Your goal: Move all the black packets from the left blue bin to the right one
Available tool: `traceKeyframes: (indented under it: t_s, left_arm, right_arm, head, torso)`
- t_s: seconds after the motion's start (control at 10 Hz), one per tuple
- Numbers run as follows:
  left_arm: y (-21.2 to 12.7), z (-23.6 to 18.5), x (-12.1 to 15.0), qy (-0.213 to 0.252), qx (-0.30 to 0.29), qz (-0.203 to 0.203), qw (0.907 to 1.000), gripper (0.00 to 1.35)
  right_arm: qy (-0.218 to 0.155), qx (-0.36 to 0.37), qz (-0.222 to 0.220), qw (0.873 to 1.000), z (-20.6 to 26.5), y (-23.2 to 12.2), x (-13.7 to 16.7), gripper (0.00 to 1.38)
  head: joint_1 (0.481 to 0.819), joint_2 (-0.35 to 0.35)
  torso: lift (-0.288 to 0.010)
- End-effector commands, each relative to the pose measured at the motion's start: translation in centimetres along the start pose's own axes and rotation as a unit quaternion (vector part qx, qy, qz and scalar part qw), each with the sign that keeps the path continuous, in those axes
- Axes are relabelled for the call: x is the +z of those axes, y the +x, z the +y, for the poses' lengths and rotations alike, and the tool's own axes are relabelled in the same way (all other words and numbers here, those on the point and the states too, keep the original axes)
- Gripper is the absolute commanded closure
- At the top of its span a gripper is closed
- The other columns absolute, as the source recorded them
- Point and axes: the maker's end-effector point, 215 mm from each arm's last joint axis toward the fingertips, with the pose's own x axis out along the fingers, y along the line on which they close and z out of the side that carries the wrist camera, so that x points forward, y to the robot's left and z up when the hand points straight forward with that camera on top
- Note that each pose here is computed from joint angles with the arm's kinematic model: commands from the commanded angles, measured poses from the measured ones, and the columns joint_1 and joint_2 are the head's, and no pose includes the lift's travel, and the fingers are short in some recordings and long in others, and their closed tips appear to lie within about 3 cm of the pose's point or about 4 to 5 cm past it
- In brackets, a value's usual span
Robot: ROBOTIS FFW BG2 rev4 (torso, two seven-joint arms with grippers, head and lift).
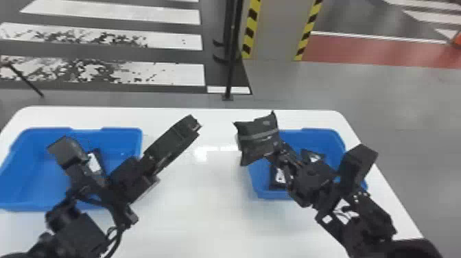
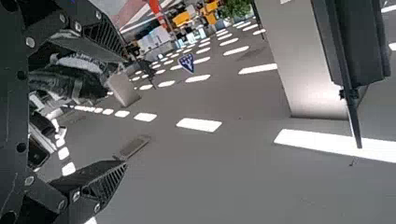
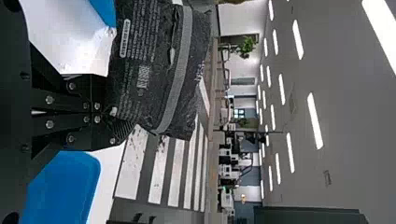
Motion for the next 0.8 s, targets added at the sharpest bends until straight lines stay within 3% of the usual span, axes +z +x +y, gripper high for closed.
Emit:
traceKeyframes:
  t_s: [0.0, 0.3, 0.4, 0.6, 0.7]
  left_arm:
    - [-1.6, -0.4, 0.6, 0.005, 0.008, -0.014, 0.9999, 0.14]
    - [-4.7, -0.5, 1.6, 0.009, 0.032, -0.04, 0.9986, 0.14]
    - [-6.0, -0.4, 1.9, 0.017, 0.044, -0.046, 0.9978, 0.14]
    - [-8.8, 0.7, 3.2, 0.041, 0.079, -0.055, 0.9945, 0.14]
    - [-9.8, 1.1, 3.9, 0.06, 0.096, -0.055, 0.9921, 0.14]
  right_arm:
    - [-0.022, -0.031, 0.025, 0.999, -4.6, 0.8, -1.7, 1.27]
    - [-0.073, -0.12, 0.095, 0.986, -14.8, -0.6, -5.6, 1.27]
    - [-0.062, -0.126, 0.114, 0.983, -15.7, -0.6, -7.0, 1.13]
    - [-0.051, -0.127, 0.13, 0.982, -15.5, -1.1, -8.7, 0.32]
    - [-0.061, -0.128, 0.122, 0.982, -14.9, -1.8, -8.0, 0.1]
  head:
    - [0.695, -0.162]
    - [0.695, -0.212]
    - [0.695, -0.24]
    - [0.695, -0.251]
    - [0.695, -0.236]
  torso:
    - [-0.14]
    - [-0.14]
    - [-0.14]
    - [-0.14]
    - [-0.14]
